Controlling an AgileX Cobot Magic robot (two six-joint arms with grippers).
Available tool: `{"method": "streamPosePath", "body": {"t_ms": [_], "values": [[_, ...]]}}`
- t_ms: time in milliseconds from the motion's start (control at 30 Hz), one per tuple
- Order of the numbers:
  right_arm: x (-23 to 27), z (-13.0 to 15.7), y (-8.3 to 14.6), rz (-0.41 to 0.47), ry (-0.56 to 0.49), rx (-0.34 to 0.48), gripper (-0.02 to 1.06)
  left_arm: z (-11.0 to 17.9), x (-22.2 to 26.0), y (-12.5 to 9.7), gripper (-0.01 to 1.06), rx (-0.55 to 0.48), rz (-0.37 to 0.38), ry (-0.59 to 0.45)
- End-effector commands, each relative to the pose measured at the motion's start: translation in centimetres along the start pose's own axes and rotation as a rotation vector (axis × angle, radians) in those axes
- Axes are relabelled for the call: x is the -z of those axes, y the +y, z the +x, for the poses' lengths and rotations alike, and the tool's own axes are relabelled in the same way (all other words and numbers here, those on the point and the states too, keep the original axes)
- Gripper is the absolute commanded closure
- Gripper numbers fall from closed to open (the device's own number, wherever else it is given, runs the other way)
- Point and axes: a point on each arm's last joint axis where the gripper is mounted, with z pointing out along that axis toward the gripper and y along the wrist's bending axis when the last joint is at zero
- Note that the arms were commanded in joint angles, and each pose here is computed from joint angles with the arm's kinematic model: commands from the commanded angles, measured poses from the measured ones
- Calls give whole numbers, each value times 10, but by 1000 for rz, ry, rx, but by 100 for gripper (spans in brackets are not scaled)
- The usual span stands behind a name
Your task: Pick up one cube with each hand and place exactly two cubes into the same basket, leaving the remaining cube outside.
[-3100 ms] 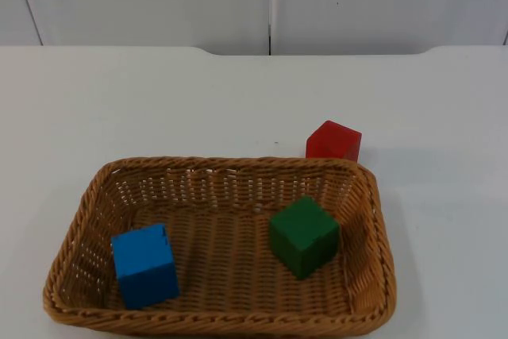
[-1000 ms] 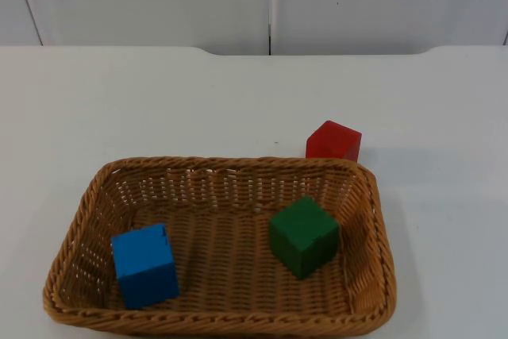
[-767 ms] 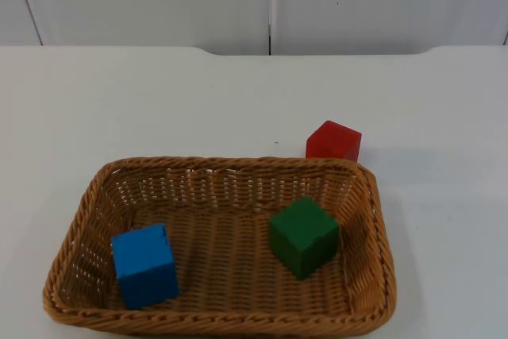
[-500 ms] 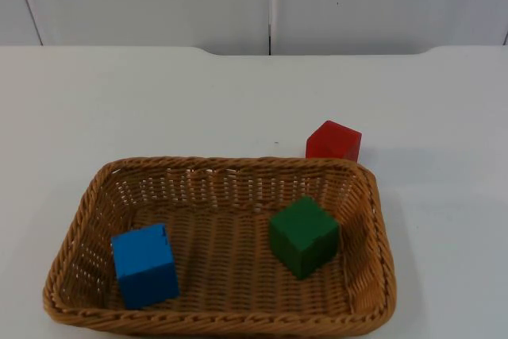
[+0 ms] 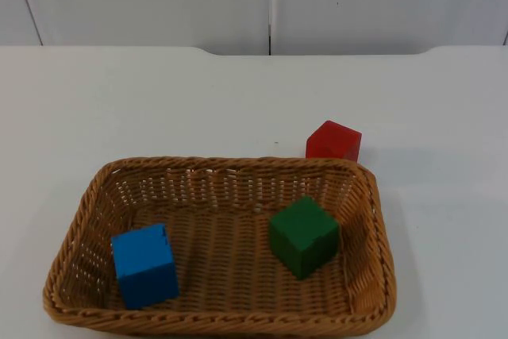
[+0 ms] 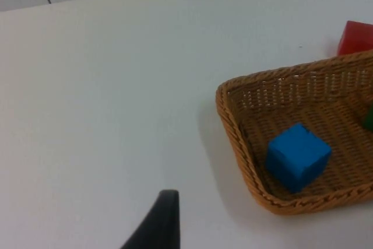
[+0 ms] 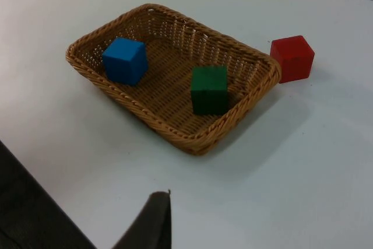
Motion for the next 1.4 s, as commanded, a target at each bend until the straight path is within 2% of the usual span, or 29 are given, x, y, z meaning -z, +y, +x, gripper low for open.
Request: {"method": "streamPosePath", "body": {"t_ms": [0, 433, 1000, 1100, 1367], "values": [[-1, 1, 0, 4, 2, 2, -1, 1, 0, 0, 0, 17, -29, 1], [-1, 1, 0, 4, 2, 2, -1, 1, -1, 0, 0, 60, -113, 0], [-1, 1, 0, 7, 2, 0, -1, 1, -1, 0, 0, 58, -116, 0], [-1, 1, 0, 30, 2, -12, -1, 1, -1, 0, 0, 58, -116, 0], [-1, 1, 2, 180, 0, -89, -1, 1, -1, 0, 0, 58, -116, 0]]}}
